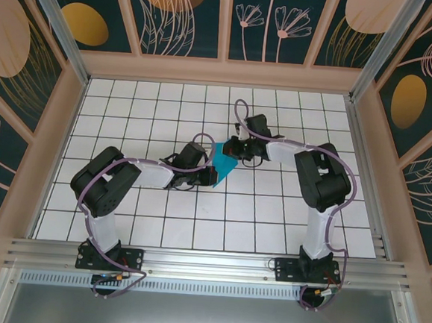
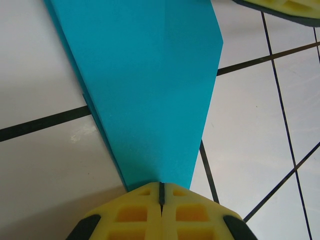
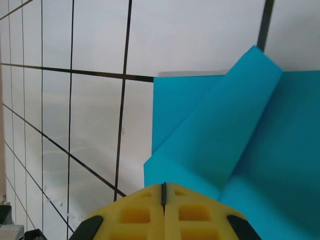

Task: Fold a paper plane with a square sheet of paper (pick it up from the middle)
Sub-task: Fourth fold the wing at the center of the table.

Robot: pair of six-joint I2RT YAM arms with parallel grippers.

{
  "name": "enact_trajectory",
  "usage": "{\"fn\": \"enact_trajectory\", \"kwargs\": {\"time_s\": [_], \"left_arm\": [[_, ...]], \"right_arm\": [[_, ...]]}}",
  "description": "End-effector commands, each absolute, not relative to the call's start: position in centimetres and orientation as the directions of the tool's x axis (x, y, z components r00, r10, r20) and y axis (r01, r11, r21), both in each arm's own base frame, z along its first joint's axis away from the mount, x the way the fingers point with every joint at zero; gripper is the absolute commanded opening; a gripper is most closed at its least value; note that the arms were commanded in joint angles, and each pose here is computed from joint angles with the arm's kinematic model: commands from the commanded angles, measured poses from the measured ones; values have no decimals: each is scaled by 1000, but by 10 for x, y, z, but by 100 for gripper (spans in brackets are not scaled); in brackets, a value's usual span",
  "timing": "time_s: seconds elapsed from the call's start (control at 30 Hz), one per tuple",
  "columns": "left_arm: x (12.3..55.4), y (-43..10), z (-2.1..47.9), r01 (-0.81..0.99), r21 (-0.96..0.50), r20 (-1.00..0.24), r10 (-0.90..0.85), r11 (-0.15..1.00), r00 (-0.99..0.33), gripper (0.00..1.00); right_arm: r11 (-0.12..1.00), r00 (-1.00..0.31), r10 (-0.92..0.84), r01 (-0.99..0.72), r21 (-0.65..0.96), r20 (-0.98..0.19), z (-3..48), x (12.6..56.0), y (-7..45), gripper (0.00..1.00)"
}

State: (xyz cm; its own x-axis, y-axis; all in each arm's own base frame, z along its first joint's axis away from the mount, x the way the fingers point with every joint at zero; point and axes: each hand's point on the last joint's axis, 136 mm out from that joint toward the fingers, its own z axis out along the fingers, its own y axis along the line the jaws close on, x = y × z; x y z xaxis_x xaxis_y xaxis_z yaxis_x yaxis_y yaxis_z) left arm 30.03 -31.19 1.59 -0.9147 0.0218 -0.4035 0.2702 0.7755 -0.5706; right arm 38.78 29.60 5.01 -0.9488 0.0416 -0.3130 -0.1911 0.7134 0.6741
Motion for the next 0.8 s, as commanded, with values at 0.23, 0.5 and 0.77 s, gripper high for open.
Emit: {"fn": "enact_trajectory", "kwargs": {"time_s": [0.23, 0.5, 0.77], "left_arm": [[317, -316, 50, 278, -584, -475, -44, 762, -879, 8], [339, -331, 65, 324, -629, -511, -62, 707, -857, 13], [335, -336, 28, 298, -625, -435, -5, 721, -900, 11]], "right_arm": [[719, -971, 7, -161, 676, -238, 9, 385, 303, 5], [749, -980, -6, -137, 648, -200, -11, 374, 293, 5], [755, -983, -4, -125, 644, -186, -17, 372, 291, 5]]}}
